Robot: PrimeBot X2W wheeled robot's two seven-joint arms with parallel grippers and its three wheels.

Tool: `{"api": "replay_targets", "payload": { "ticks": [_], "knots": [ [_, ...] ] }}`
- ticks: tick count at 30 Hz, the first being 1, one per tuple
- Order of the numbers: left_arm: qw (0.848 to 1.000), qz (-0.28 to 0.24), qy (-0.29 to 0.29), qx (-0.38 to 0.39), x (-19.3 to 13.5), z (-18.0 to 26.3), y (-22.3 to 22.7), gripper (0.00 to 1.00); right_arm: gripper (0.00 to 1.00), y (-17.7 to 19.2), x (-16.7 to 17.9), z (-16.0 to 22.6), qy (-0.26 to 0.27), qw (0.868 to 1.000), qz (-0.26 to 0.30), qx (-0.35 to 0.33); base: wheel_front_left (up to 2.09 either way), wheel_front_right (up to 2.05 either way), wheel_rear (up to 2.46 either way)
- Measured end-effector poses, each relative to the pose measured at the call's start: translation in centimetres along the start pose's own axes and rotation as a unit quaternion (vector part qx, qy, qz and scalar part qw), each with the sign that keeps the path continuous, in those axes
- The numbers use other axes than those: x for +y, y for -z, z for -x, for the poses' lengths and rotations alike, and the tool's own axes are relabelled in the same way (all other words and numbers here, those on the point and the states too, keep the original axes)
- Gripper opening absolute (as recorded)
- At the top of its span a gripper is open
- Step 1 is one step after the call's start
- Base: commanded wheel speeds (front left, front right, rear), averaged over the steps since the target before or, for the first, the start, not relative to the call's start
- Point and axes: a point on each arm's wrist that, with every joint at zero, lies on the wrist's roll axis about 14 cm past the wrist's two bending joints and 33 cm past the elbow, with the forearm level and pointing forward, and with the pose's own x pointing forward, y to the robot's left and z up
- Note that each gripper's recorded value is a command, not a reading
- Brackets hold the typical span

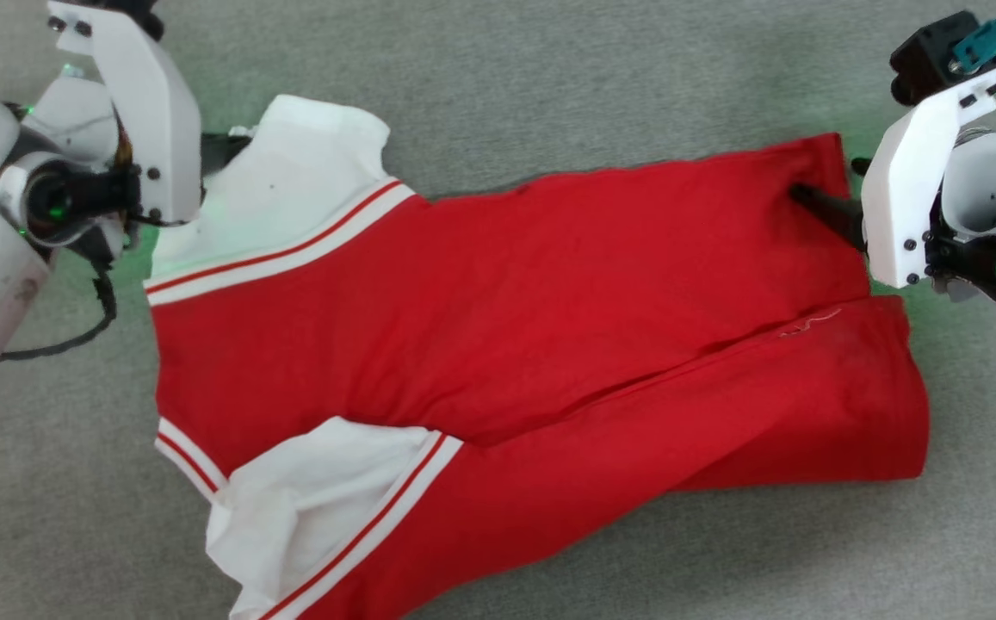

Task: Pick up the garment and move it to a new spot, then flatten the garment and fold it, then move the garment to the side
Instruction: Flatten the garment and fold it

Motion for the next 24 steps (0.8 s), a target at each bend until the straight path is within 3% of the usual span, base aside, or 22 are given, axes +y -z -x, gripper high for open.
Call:
{"api": "replay_targets", "payload": {
  "ticks": [1, 2, 3, 4, 5, 6, 15, 24],
  "knots": [
    [1.000, 0.000, 0.001, -0.002, 0.0, 0.1, 0.0, 0.00, 1.00, 0.2, 0.2, -0.3, -0.004, 1.000, 0.000, 0.006, 0.00, 0.00, 0.00],
    [1.000, 0.000, 0.001, -0.002, 0.0, 0.1, 0.1, 0.00, 0.83, 0.2, 0.4, -0.6, -0.007, 1.000, -0.002, 0.009, 0.00, 0.00, 0.00],
    [1.000, 0.000, 0.002, -0.002, 0.0, 0.1, 0.2, 0.00, 0.46, 0.2, 0.5, -0.8, -0.011, 1.000, -0.003, 0.011, 0.00, 0.00, 0.00],
    [1.000, 0.000, 0.003, -0.003, 0.0, 0.2, 0.2, 0.00, 0.35, 0.1, 0.6, -0.9, -0.012, 1.000, -0.002, 0.012, 0.00, 0.00, 0.00],
    [1.000, 0.000, 0.004, -0.004, -0.1, 0.2, 0.2, 0.00, 0.09, -0.1, 0.6, -1.1, -0.013, 1.000, -0.002, 0.010, 0.00, 0.00, 0.00],
    [1.000, 0.001, 0.005, -0.005, -0.1, 0.3, 0.3, 0.00, 0.00, -0.1, 0.6, -1.2, -0.014, 1.000, -0.003, 0.011, 0.00, 0.00, 0.00],
    [0.999, -0.013, 0.025, -0.040, -2.4, 1.3, -0.4, 0.00, 0.00, -0.8, 0.8, -0.6, -0.021, 1.000, -0.001, -0.014, 0.00, 0.00, 0.00],
    [0.986, -0.040, 0.068, -0.147, -6.5, 6.7, -2.1, 0.00, 0.00, -0.3, 2.0, 2.6, -0.042, 0.997, 0.031, -0.053, 0.00, 0.00, 0.00]
  ]
}}
